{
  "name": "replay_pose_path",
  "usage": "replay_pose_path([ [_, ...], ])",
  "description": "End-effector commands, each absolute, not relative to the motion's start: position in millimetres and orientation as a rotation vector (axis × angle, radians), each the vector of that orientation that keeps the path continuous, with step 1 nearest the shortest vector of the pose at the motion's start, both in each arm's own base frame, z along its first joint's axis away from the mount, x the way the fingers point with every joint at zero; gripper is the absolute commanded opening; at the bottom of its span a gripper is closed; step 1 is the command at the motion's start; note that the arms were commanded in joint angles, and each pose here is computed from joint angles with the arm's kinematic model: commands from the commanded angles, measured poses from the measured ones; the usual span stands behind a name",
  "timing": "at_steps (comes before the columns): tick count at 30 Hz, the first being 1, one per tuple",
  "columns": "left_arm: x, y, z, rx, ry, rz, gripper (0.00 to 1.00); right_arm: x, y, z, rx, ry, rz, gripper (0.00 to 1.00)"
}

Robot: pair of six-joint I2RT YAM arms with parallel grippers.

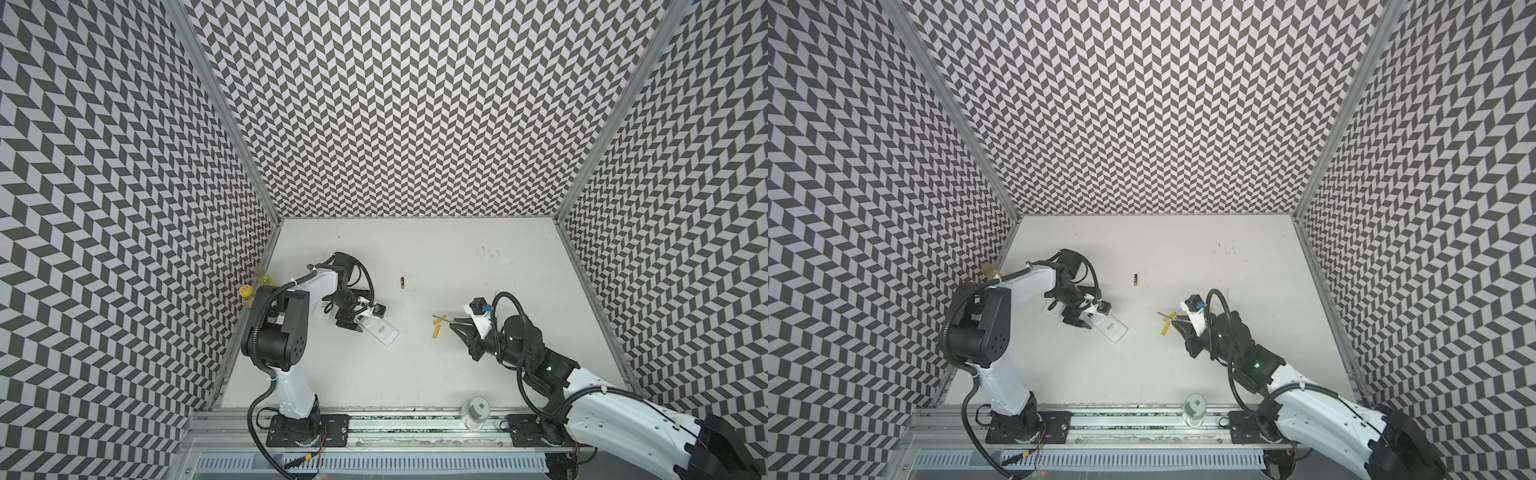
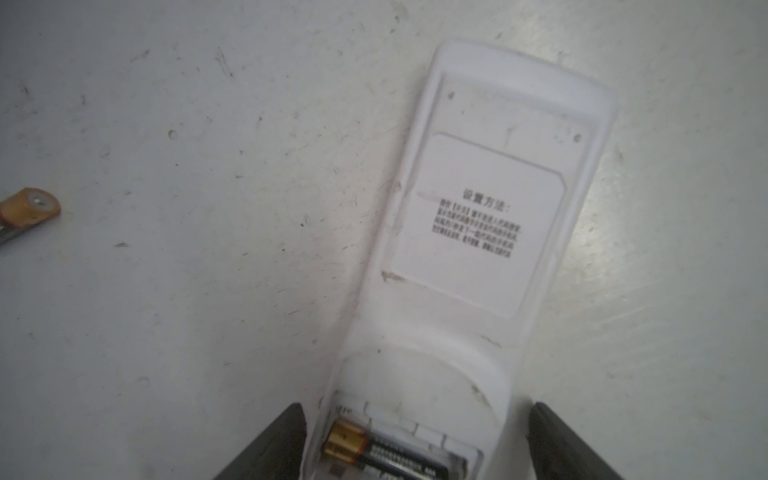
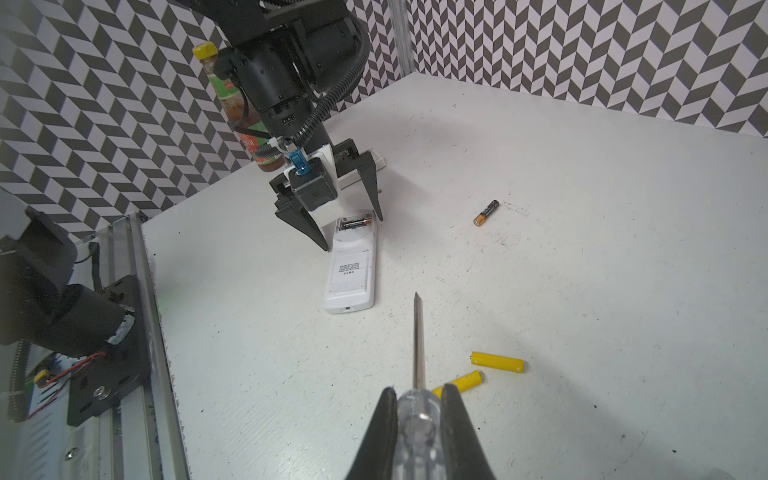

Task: Unload the batteries from the remote control
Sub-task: 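Grip the remote's battery end with the left gripper while the right brings the screwdriver over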

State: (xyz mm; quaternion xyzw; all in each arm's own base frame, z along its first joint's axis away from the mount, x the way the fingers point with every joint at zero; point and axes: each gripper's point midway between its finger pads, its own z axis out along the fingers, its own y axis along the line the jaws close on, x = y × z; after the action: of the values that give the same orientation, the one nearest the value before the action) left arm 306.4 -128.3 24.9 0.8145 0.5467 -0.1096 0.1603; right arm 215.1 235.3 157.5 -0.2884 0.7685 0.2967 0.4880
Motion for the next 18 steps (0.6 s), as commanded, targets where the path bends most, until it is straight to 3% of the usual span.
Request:
replay_pose_path([
  [1, 310, -126, 18, 2.359, 1.522, -0.304, 0.83, 221, 238, 171, -0.679, 1.826, 0.725, 0.0],
  [5, 310, -124, 17, 2.358, 1.547, -0.301, 0.76, 222, 238, 172, -0.684, 1.837, 0.718, 0.0],
  [13, 306, -123, 21, 2.339, 1.558, -0.287, 0.5, 223, 236, 171, -0.665, 1.818, 0.717, 0.0],
  [18, 309, -131, 34, 2.226, 1.563, -0.237, 0.49, 224, 239, 168, -0.689, 1.832, 0.721, 0.0],
])
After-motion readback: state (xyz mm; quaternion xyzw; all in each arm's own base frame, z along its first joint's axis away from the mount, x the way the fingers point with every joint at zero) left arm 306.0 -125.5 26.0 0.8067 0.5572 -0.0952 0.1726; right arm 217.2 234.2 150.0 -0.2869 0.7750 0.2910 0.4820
